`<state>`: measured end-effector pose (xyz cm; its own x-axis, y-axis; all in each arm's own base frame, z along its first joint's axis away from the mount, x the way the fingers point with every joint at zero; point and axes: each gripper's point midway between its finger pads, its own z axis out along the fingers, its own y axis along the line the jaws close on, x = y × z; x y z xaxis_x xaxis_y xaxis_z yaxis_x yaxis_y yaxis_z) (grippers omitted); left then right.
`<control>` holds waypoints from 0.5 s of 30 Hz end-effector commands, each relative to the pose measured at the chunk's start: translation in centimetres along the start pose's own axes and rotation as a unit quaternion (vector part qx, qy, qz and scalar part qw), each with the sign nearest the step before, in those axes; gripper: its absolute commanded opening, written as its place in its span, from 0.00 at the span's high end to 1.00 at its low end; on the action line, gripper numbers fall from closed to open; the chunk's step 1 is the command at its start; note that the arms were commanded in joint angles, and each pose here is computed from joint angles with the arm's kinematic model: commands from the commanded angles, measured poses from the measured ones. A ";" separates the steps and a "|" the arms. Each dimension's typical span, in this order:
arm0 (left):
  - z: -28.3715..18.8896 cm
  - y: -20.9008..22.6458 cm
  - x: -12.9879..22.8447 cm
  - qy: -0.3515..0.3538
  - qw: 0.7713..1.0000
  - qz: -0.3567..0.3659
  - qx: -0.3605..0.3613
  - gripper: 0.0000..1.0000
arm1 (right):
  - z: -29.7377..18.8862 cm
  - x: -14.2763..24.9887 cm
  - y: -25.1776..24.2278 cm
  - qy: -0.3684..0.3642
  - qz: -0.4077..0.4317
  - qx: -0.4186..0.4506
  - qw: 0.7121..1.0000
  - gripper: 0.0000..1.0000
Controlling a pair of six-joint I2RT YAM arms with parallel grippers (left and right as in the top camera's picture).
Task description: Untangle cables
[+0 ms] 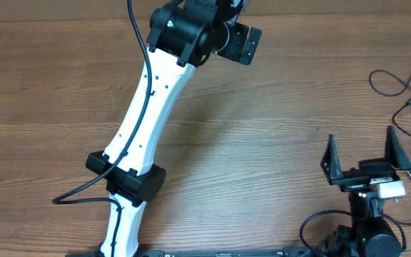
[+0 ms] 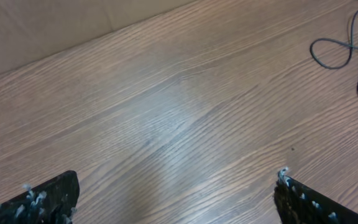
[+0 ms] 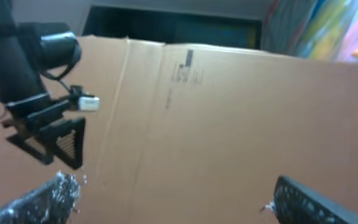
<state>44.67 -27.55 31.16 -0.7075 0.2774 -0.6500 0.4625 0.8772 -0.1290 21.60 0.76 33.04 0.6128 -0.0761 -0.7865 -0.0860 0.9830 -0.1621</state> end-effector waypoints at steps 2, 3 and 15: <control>-0.5 -0.2 -0.5 -0.010 1.000 0.010 0.004 0.00 | -0.3 1.1 1.6 0.021 0.022 -0.047 0.998 0.00; -0.5 -0.2 -0.5 -0.010 1.000 0.010 0.004 0.00 | -0.4 1.9 1.6 0.037 0.029 -0.045 0.998 0.00; -0.5 -0.2 -0.5 -0.010 1.000 0.010 0.005 0.00 | -4.5 13.8 2.5 0.289 0.145 -0.028 0.946 0.00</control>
<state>44.70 -27.58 31.20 -0.7062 0.2767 -0.6517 0.4631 0.8768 -0.1297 26.35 1.35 20.54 0.0800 0.0810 -0.9935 -0.2318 0.9709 0.0605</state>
